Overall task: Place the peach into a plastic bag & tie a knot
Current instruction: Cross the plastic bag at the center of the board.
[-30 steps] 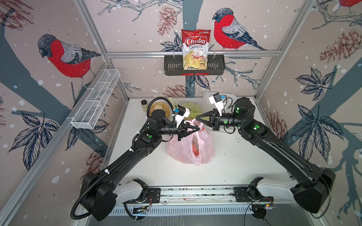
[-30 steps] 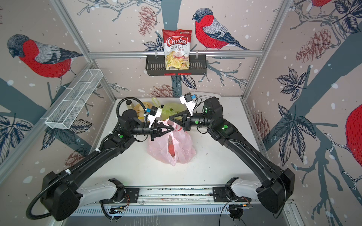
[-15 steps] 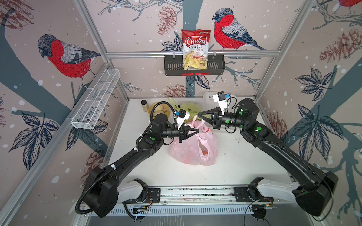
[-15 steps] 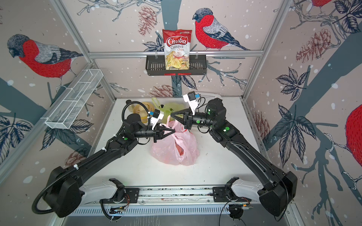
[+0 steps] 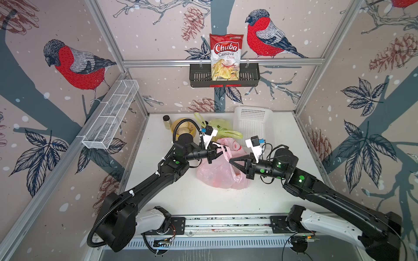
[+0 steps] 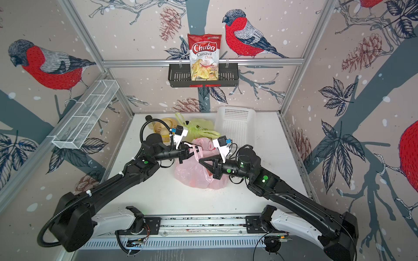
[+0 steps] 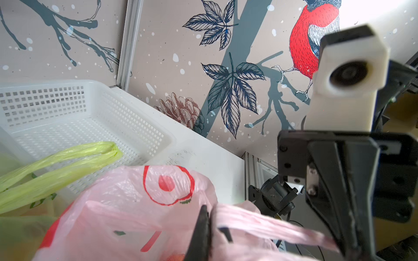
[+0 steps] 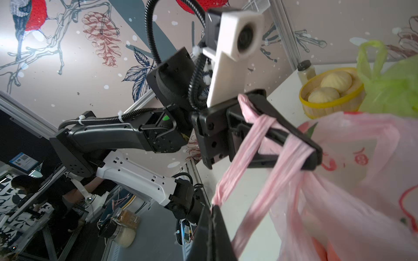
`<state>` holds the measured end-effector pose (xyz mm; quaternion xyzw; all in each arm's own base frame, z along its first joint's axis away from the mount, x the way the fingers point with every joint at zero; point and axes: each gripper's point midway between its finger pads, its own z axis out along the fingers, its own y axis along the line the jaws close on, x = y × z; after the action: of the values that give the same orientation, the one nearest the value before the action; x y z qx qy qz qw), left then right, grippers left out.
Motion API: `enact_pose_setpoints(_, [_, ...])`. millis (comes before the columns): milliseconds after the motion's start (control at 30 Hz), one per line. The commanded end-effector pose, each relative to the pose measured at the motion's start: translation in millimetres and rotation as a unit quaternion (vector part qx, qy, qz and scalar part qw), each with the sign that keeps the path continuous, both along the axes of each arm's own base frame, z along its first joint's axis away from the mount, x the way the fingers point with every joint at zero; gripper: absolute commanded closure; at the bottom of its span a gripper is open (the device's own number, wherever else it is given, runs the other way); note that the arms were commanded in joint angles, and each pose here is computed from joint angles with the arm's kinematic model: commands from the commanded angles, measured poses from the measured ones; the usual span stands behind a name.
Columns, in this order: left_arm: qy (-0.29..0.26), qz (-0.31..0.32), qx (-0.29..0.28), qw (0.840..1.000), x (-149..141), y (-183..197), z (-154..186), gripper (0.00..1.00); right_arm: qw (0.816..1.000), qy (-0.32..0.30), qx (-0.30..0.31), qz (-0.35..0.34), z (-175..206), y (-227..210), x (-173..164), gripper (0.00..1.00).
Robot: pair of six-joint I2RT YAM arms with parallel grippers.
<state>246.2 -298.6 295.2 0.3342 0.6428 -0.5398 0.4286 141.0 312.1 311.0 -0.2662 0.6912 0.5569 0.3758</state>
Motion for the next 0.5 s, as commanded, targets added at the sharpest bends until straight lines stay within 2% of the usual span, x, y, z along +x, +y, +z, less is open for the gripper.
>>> enact_pose_setpoints(0, [-0.019, 0.05, -0.026, 0.998, 17.7, 4.3, 15.3, 1.0, 0.999, 0.03, -0.002, -0.016, -16.6, 1.2, 0.9, 1.0])
enact_pose_setpoints(200, [-0.013, 0.039, -0.023, 0.999, 14.2, 2.1, 12.0, 1.0, 0.996, 0.041, -0.056, -0.057, -55.6, -1.1, 25.5, 1.0])
enact_pose_setpoints(467, [0.001, 0.043, 0.002, 0.999, 12.9, 2.6, 0.8, 0.99, 0.993, 0.05, -0.075, -0.081, -74.0, 0.6, 55.1, 1.0])
